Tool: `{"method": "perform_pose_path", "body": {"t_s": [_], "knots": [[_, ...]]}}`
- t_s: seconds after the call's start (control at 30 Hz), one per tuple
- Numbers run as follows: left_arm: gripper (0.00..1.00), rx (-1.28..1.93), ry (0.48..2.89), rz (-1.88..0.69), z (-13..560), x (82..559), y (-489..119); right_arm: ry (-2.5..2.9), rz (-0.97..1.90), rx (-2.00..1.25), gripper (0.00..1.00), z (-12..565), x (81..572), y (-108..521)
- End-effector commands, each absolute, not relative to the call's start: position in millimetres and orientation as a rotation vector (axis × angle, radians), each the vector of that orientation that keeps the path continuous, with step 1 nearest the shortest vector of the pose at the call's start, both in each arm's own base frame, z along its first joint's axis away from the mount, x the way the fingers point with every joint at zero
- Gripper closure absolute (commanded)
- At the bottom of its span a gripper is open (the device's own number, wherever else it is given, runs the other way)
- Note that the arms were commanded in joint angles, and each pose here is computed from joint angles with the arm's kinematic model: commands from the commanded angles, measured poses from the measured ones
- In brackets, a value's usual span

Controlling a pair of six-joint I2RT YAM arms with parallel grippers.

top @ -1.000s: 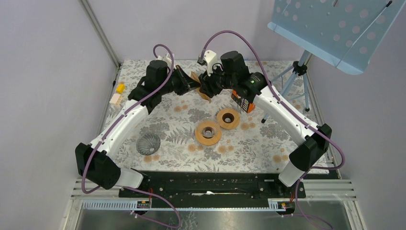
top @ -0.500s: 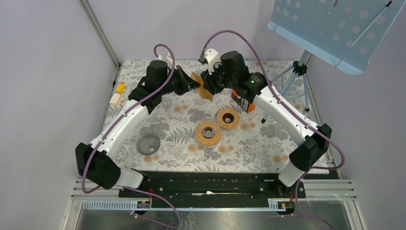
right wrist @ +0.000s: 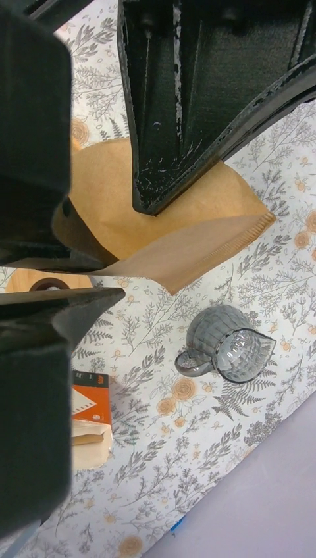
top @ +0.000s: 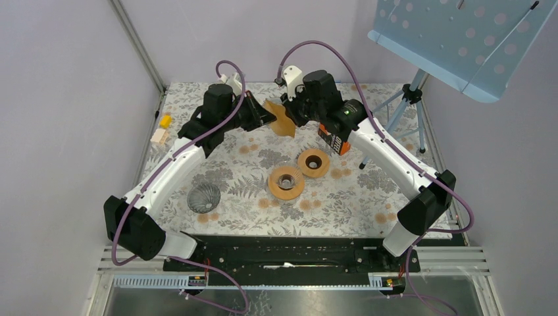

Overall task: Place the coffee filter in the dripper
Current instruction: Place the coffee filter in the coffee dripper.

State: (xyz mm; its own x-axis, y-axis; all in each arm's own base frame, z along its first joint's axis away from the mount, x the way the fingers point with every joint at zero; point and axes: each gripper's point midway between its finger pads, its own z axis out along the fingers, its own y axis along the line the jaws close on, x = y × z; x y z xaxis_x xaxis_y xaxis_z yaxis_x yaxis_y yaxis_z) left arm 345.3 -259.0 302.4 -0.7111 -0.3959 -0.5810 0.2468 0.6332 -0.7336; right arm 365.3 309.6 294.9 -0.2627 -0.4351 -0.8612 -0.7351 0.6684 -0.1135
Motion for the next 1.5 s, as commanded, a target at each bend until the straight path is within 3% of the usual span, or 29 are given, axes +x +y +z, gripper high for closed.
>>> {"method": "perform_pose_path", "body": {"t_s": [0.0,0.23,0.6,1.13,1.3,1.47], "knots": [[1.0,-0.093,2.002,-1.043,324,355,-255,1.854,0.369,-0.883,0.86,312,372,317],[1.0,-0.088,2.02,-0.941,319,359,-251,1.832,0.24,-0.895,1.0,313,373,316],[1.0,-0.092,2.043,-0.769,302,366,-236,1.807,0.143,-0.871,1.0,321,377,303],[0.99,-0.122,2.052,-0.716,295,370,-229,1.805,0.107,-0.859,1.0,319,378,296],[0.87,-0.098,2.038,-0.732,298,368,-230,1.793,0.095,-0.866,1.0,320,377,292],[0.52,0.031,1.997,-0.829,309,357,-234,1.786,0.128,-0.902,1.0,317,368,289]]}}
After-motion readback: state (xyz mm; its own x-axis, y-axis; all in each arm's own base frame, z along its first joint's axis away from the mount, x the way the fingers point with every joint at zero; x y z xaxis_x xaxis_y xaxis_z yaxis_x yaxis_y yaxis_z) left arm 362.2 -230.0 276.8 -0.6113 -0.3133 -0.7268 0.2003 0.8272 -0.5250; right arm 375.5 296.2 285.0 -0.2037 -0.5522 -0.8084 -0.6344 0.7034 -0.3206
